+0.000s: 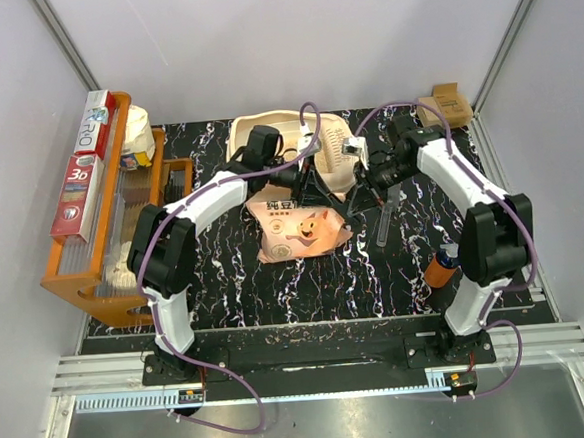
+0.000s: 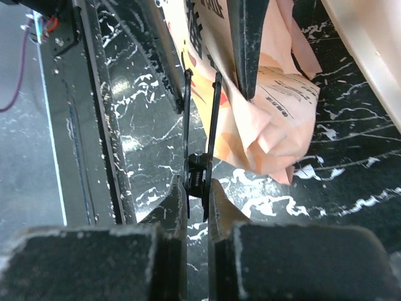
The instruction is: Fill the litter box with clean litter
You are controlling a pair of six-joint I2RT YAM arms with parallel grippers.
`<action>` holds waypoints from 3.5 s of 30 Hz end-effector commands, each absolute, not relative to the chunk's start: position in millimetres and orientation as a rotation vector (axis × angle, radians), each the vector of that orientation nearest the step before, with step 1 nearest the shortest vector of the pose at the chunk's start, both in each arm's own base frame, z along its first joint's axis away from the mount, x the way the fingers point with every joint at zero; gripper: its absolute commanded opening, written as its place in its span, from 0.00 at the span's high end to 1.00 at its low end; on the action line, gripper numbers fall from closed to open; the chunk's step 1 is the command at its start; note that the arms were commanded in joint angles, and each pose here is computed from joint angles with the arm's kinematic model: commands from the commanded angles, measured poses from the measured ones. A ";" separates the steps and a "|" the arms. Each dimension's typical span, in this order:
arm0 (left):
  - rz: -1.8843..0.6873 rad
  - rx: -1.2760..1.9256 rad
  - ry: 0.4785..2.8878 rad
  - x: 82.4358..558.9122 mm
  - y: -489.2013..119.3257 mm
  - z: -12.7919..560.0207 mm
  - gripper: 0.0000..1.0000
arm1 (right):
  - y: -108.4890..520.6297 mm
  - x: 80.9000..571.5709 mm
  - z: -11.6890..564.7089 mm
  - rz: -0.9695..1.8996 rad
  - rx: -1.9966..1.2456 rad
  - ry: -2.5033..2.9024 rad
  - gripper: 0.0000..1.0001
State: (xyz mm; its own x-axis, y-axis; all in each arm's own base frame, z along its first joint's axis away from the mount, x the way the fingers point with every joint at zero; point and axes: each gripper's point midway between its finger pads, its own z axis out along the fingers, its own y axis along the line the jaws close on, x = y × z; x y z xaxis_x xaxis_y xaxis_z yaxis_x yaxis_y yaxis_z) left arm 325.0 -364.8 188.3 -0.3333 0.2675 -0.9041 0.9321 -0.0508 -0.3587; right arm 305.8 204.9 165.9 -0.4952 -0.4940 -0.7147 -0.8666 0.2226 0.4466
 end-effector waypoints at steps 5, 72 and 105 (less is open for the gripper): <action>-1.335 1.329 1.528 335.5 -357.8 206.1 0.60 | 177.9 275.9 236.4 0.856 -1.487 1.835 1.00; -1.347 1.321 1.509 313.3 -358.4 215.2 0.92 | 173.6 322.2 175.9 0.534 -1.892 1.947 1.00; -1.277 1.242 1.655 295.5 -282.7 196.4 0.89 | 219.4 290.6 177.4 0.452 -2.248 1.811 1.00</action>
State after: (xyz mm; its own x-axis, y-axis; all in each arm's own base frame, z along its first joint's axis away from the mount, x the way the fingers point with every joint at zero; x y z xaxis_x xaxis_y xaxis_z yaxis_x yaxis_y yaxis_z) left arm 296.0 -282.2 172.0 -0.3099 0.3369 -0.8891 0.9496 0.0640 -0.3067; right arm 319.3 227.9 179.8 0.2112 -0.8831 -0.4189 -0.9774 -0.1895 -0.0932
